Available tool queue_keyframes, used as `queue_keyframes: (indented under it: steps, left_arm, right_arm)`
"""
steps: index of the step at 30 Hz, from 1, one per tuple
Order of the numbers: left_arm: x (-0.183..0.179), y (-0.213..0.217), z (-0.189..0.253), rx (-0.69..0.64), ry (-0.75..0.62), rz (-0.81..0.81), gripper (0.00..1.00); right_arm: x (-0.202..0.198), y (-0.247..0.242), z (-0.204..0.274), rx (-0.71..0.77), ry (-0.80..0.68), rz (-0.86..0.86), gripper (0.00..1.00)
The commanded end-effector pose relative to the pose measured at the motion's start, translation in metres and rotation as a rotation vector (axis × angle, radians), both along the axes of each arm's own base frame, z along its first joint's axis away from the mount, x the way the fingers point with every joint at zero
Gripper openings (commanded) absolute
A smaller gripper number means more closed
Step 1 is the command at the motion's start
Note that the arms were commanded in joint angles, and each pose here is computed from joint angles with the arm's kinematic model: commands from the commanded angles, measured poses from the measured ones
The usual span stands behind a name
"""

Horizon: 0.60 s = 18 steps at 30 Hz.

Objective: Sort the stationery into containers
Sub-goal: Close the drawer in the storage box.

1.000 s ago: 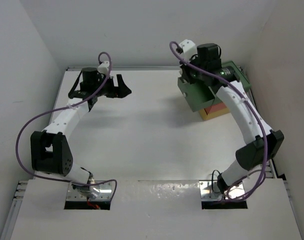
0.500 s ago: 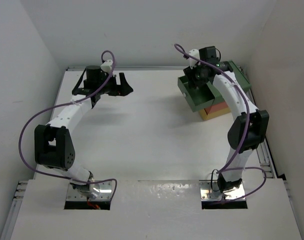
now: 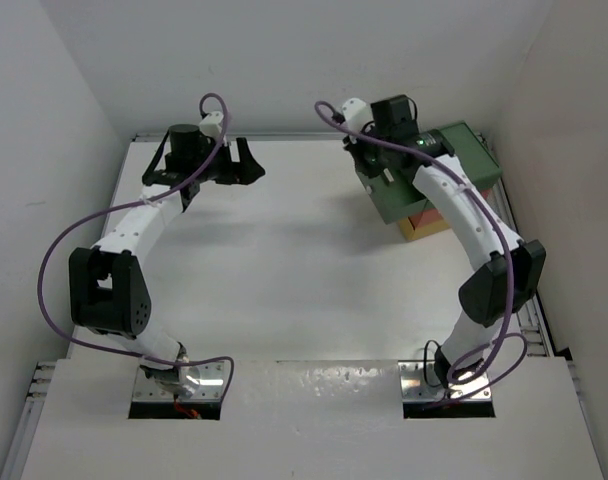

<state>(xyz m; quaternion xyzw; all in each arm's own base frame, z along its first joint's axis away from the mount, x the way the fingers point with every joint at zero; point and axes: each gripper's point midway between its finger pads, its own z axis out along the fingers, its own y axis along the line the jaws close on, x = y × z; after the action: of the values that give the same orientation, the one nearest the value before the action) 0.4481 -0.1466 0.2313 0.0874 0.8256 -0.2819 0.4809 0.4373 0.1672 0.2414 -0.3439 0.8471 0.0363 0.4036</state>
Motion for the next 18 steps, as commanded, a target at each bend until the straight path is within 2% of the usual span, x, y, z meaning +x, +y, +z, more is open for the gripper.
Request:
queue_keyframes:
  steps: [1,2,5,12,18]
  left_arm:
    - [0.008,0.004,0.023,-0.011,-0.065,0.017,0.89]
    - [0.007,0.005,0.020,-0.009,-0.059,0.020,0.89]
    - [0.006,0.006,0.020,-0.010,-0.062,0.020,0.89]
    - [0.010,0.008,0.024,-0.015,-0.067,0.028,0.89]
    - [0.009,0.007,0.019,-0.018,-0.055,0.023,0.89]
  right_arm:
    - [-0.013,0.024,0.008,-0.050,-0.055,0.102,0.10]
    - [-0.012,0.024,0.000,-0.077,-0.038,0.099,0.06]
    - [-0.011,0.025,-0.013,-0.117,-0.013,0.086,0.00]
    - [-0.005,0.010,-0.061,-0.240,0.073,0.074,0.00]
    - [0.002,-0.006,-0.069,-0.300,0.060,0.050,0.00]
